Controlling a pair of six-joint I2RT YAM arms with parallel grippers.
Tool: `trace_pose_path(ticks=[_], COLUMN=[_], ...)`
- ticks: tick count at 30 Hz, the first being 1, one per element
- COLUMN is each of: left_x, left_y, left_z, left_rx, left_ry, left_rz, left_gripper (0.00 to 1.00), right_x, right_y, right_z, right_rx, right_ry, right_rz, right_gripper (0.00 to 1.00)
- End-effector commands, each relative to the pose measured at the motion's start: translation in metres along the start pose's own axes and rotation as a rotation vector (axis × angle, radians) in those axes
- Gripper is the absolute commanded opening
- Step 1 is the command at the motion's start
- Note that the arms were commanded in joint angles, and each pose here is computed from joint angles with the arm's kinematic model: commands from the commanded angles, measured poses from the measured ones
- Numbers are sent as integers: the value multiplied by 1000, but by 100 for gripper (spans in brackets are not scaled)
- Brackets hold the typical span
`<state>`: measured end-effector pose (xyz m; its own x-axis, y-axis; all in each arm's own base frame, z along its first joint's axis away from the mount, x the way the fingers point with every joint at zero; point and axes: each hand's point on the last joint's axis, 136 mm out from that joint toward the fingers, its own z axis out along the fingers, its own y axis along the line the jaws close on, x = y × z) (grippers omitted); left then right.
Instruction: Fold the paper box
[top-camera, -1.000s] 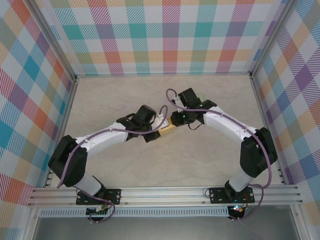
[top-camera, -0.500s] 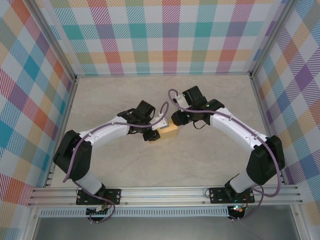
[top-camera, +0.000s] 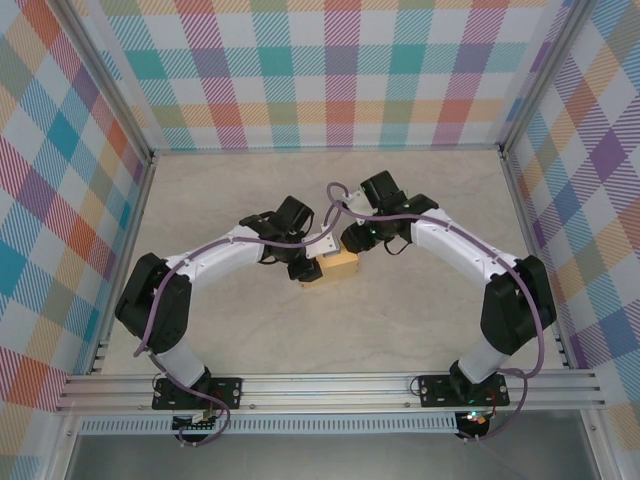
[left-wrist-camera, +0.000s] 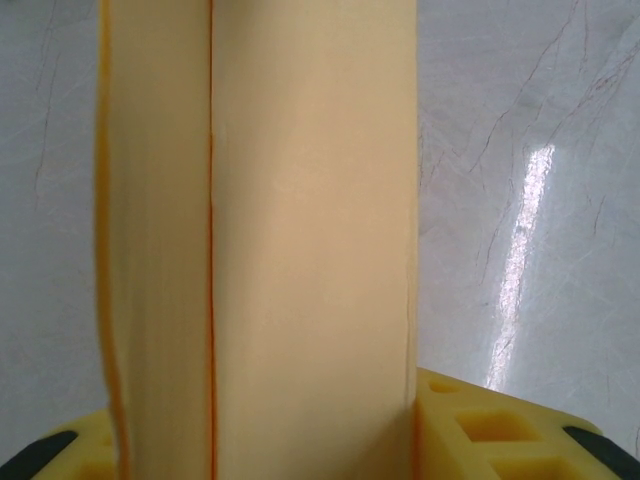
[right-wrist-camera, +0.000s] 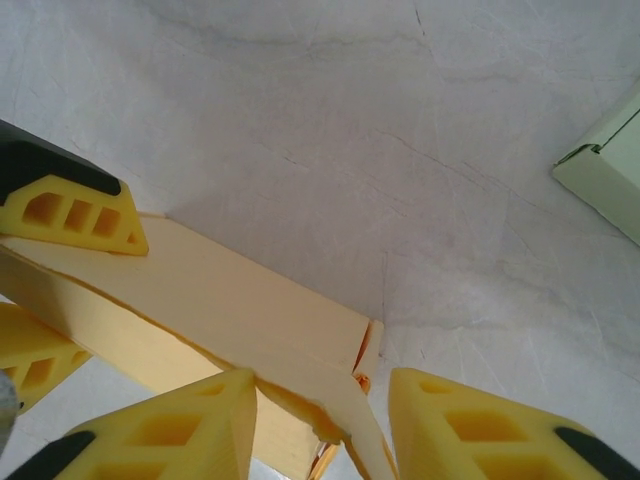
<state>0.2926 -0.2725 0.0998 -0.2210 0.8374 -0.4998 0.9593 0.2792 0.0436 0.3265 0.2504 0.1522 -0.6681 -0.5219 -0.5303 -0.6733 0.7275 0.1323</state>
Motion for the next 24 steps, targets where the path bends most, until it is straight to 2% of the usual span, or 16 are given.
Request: trace_pose_path(ticks=[1,3,12,18,24], left_x=[17,16,18,18,18], left_y=[-6,-4,9,8,9], left_z=[7,6,5,5,4], left_rx=[44,34,-47,-51,-54], left_ry=[63,62,69,62,64], left_rz=[-14,-15,-37,-36,-38], left_gripper=[44,44,45,46,48], right_x=[10,12,17,22,23], right_y=[-4,-4,-6,-9,-8], right_z=[2,4,3,0,1], right_rx=[1,-3,16,44,35], right_ry=[40,52,60,53,45], right_rz=[20,27,128,142,148], right_gripper=[31,28,30,33,30])
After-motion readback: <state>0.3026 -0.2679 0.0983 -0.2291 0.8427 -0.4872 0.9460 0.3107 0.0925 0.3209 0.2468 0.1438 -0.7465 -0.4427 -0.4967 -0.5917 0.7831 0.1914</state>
